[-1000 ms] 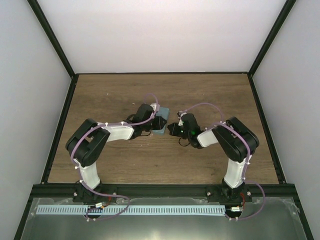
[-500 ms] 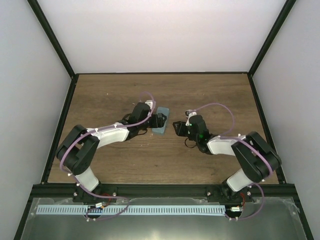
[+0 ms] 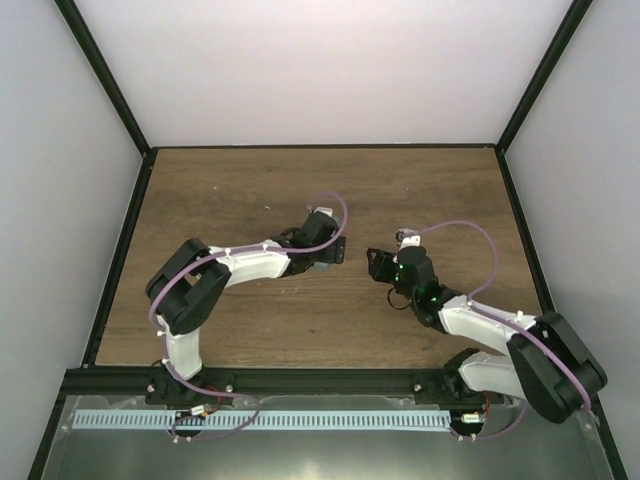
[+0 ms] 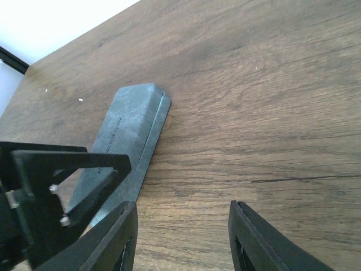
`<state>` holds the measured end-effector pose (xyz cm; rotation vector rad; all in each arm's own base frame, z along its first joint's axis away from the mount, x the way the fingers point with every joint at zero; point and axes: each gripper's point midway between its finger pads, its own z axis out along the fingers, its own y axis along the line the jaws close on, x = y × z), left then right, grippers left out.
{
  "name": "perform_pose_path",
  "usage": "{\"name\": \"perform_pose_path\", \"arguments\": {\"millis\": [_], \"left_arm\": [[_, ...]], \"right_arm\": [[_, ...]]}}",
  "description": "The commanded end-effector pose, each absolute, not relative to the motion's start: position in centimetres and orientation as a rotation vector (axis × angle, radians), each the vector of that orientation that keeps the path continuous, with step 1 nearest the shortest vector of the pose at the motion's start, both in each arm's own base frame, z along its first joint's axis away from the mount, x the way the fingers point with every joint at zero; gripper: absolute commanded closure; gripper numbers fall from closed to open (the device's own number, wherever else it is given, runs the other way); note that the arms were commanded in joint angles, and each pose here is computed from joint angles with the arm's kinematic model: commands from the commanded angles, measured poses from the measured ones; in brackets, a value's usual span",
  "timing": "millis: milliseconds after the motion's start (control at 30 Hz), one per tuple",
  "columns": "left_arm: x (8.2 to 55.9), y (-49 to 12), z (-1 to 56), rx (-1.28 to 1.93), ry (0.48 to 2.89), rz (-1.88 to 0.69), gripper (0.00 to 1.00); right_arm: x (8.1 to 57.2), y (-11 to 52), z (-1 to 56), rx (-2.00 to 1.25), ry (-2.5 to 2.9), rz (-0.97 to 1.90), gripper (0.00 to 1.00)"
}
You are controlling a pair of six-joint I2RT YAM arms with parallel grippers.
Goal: Organize the sunglasses
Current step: Move the sunglasses case at the center of the board.
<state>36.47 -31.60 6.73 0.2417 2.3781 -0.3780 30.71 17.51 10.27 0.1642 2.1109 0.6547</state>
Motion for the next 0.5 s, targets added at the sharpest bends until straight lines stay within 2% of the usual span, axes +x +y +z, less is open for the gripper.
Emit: {"name": "perform_pose_path", "arguments": {"millis": [0, 167, 467], "left_arm": [[36.8, -30.1, 5.4, 0.271, 2.408, -0.2, 0.08], [37.2, -29.8, 5.4, 0.275, 2.405, -0.15, 0.09], [36.9, -30.8, 3.6, 0.336, 2.445, -0.182, 0.17]], "right_arm": [[30.1, 16.2, 10.7, 0.179, 2.089, 0.604, 0.54], [29.9, 16.0, 10.9, 0.181, 2.077, 0.605, 0.54], [29.9, 16.4, 10.8, 0.167, 2.085, 0.622, 0.54]]}}
